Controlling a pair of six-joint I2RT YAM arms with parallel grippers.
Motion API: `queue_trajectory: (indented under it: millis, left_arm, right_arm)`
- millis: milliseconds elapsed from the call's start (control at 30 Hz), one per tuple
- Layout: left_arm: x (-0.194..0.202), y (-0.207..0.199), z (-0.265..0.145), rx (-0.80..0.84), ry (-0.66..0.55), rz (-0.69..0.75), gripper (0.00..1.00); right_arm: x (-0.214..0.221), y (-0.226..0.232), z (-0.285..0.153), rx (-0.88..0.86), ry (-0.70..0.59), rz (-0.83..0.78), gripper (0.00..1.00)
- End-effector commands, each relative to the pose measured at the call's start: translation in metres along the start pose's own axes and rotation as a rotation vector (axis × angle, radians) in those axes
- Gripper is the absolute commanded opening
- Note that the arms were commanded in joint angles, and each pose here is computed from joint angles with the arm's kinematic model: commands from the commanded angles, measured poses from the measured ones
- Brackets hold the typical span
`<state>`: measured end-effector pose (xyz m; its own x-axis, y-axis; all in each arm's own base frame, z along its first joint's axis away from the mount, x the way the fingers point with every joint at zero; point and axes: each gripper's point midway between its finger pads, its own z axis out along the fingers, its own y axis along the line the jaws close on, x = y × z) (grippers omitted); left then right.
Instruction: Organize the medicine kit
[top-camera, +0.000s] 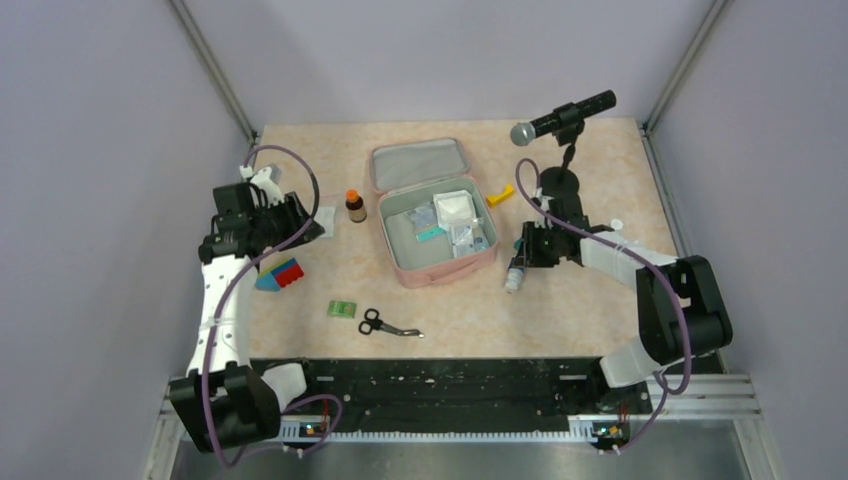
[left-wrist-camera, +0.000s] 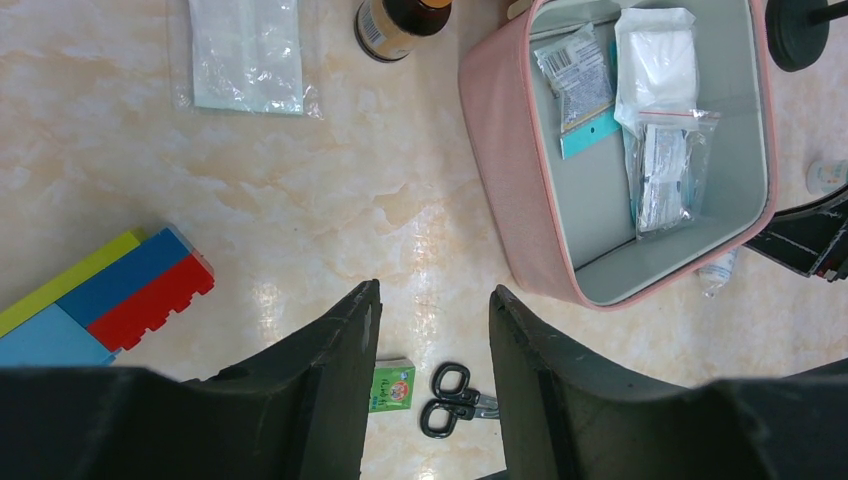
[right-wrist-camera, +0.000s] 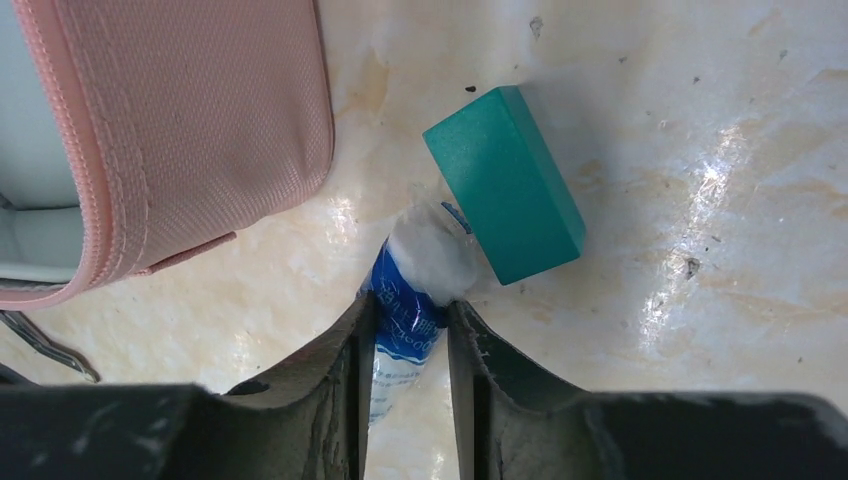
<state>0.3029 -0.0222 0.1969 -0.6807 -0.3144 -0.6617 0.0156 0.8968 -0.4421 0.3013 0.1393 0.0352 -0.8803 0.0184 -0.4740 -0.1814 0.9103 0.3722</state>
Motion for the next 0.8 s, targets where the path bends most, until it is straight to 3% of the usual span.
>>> queue_trajectory:
  millis: [0,233,500,767]
  left_arm:
    - [-0.008,-0.006,-0.005,0.023,-0.047,0.029,0.49]
    - [-0.004,-0.004,-0.001,0.022,-0.027,0.013,0.49]
    - [-0.012,-0.004,0.006,0.030,-0.024,-0.013,0.49]
    - [-0.017,-0.005,0.004,0.028,-0.040,-0.001,0.49]
  right_arm:
    - [-0.010,-0.005,-0.003,0.032,-0.049,-0.007,0.26]
    - [-0.017,0.011,-0.037,-0.006,-0.078,-0.067,0.00]
    - [-0.050,0.048,-0.075,-0.127,-0.193,-0.149,0.00]
    - [-0.106,0.136,-0.085,-0.303,-0.324,-0.365,0.00]
